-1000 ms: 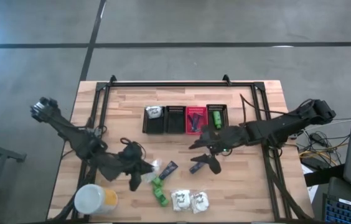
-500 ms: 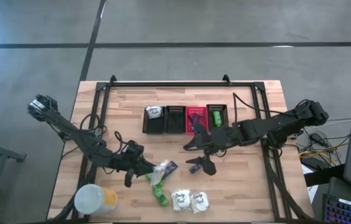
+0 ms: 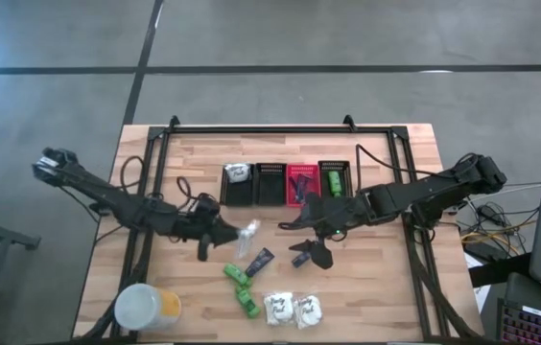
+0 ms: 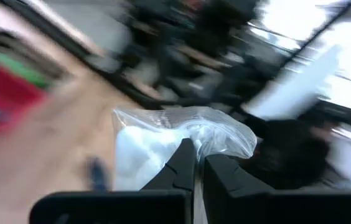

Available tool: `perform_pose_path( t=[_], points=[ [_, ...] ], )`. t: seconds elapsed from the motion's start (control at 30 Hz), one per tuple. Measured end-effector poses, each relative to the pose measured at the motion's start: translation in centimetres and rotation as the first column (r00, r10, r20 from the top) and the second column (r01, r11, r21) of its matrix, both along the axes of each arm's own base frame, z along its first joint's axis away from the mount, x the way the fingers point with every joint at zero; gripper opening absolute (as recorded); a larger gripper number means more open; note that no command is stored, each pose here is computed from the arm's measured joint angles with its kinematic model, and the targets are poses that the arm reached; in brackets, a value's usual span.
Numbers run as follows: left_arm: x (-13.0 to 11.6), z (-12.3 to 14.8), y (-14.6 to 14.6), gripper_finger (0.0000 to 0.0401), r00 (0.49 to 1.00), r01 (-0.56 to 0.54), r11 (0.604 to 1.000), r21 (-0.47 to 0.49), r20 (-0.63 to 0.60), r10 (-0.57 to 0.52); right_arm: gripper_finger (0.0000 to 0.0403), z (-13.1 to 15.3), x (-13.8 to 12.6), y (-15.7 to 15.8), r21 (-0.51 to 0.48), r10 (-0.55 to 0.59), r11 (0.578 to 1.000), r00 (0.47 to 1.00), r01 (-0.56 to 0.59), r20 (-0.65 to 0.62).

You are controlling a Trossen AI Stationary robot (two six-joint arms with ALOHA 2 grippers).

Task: Pick & Place Travel size toiletries
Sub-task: Put the cotton pack into the left black bin

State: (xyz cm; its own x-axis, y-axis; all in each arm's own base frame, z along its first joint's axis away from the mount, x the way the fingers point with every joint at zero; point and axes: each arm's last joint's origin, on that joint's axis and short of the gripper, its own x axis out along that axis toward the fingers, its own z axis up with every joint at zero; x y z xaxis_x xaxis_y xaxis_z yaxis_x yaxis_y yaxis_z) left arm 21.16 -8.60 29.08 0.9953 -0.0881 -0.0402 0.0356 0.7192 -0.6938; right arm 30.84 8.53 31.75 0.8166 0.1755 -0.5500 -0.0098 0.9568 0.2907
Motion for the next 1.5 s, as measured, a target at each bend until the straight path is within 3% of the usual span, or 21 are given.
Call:
perform_pose_path(
  t=[0.17, 0.33, 0.47, 0.6, 0.8, 1.1, 1.5],
  points=[
    [0.3, 0.5, -0.3, 0.0009, 0.985, 0.171, 0.984, -0.051, 0.013, -0.170, 0.0259, 0.1, 0.0, 0.0, -0.006, 0.004, 1.000, 1.000, -0.004, 0.004],
    [1.0, 0.1, -0.3, 0.0009, 0.985, 0.174, 0.984, -0.050, 0.002, -0.174, 0.0249, 1.6, 0.2, 0.4, -0.085, 0.077, 0.994, 0.993, -0.069, 0.090],
    [1.7, 0.1, -0.2, 0.0009, 0.982, 0.186, 0.980, -0.064, 0.043, -0.183, 0.0247, 2.3, 0.7, 1.0, -0.218, 0.181, 0.964, 0.976, -0.152, 0.122],
    [2.5, 0.1, -0.3, 0.0009, 0.978, 0.205, 0.977, -0.062, 0.048, -0.202, 0.0254, 2.1, 1.9, 1.5, -0.286, 0.228, 0.939, 0.967, -0.188, 0.112],
    [3.7, 0.1, -0.9, 0.0009, 0.970, 0.241, 0.968, -0.064, 0.043, -0.239, 0.0258, 2.7, 3.1, 1.9, -0.327, 0.255, 0.922, 0.961, -0.208, 0.110],
    [4.4, 2.1, -1.3, 0.0009, 0.953, 0.281, 0.960, 0.006, 0.119, -0.279, 0.0219, 2.5, 3.3, 1.9, -0.346, 0.266, 0.908, 0.963, -0.236, 0.040],
    [5.2, 0.9, -1.6, 0.0009, 0.954, 0.293, 0.956, -0.018, 0.075, -0.291, 0.0191, 2.8, 3.4, 1.9, -0.366, 0.280, 0.900, 0.958, -0.238, 0.066]
  ],
)
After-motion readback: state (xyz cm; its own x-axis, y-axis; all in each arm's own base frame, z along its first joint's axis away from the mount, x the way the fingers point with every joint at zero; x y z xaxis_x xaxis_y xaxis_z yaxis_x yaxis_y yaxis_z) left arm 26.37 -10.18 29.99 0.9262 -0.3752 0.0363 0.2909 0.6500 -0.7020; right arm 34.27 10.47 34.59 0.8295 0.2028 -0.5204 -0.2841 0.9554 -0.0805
